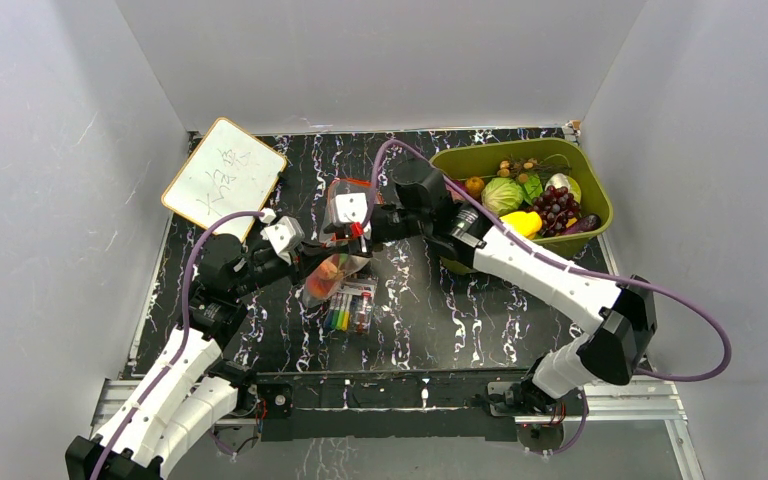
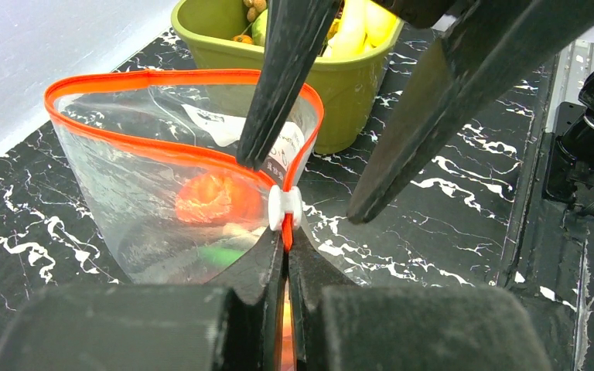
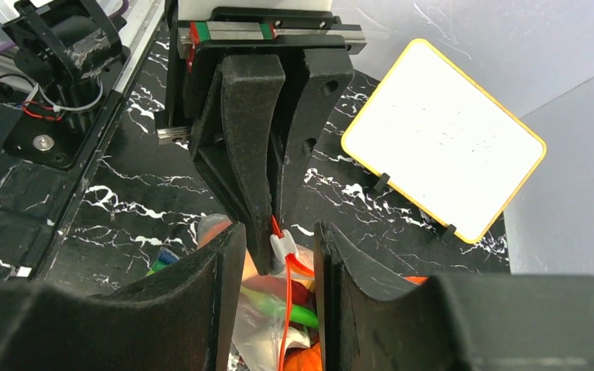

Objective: Place the food in the zip-top bag and seal the zipper
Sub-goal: Zip the zipper food storage bag at the center of the board.

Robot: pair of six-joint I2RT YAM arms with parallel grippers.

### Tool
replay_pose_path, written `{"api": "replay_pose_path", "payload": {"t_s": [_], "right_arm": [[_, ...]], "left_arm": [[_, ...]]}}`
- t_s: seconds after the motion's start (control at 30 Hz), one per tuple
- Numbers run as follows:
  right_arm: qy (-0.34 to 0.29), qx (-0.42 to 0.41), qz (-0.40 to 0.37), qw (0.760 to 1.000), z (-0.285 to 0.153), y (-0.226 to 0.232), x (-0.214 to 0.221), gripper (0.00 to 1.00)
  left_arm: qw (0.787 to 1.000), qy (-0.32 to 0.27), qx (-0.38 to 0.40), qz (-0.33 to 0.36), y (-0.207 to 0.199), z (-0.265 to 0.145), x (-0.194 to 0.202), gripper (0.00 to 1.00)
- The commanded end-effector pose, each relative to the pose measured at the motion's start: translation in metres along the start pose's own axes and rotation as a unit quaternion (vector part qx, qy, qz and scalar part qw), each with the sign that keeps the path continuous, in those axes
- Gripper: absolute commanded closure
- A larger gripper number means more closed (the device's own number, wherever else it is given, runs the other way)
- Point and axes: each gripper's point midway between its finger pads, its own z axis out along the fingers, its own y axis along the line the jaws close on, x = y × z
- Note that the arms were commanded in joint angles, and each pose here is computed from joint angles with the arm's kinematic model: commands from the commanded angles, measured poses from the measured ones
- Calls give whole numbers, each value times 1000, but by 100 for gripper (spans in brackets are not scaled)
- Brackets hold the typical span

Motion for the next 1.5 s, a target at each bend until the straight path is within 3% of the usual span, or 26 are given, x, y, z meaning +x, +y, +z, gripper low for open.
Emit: {"api": "replay_pose_path", "payload": {"t_s": [0.0, 0.2, 0.47, 0.67, 1.1, 1.47], "right_arm": [[-28, 2, -36, 999, 5, -13, -22, 64], [-2, -8, -43, 999, 10, -12, -6, 67], [39, 9, -45, 998, 4, -17, 8, 92], [67, 31, -18, 997, -20, -28, 26, 100], [74, 39, 41, 996, -43, -29, 39, 100], [68, 32, 38, 997, -60, -24, 30, 100]], "left_arm": [[998, -45, 15, 40, -4, -1, -35, 100], [998, -46, 18, 42, -5, -1, -36, 100], [996, -69, 21, 57, -9, -4, -40, 100], [993, -98, 7, 71, -9, -10, -51, 100], [992, -111, 9, 57, -10, -9, -55, 100], [989, -131, -62, 28, 8, -18, -68, 100]]}}
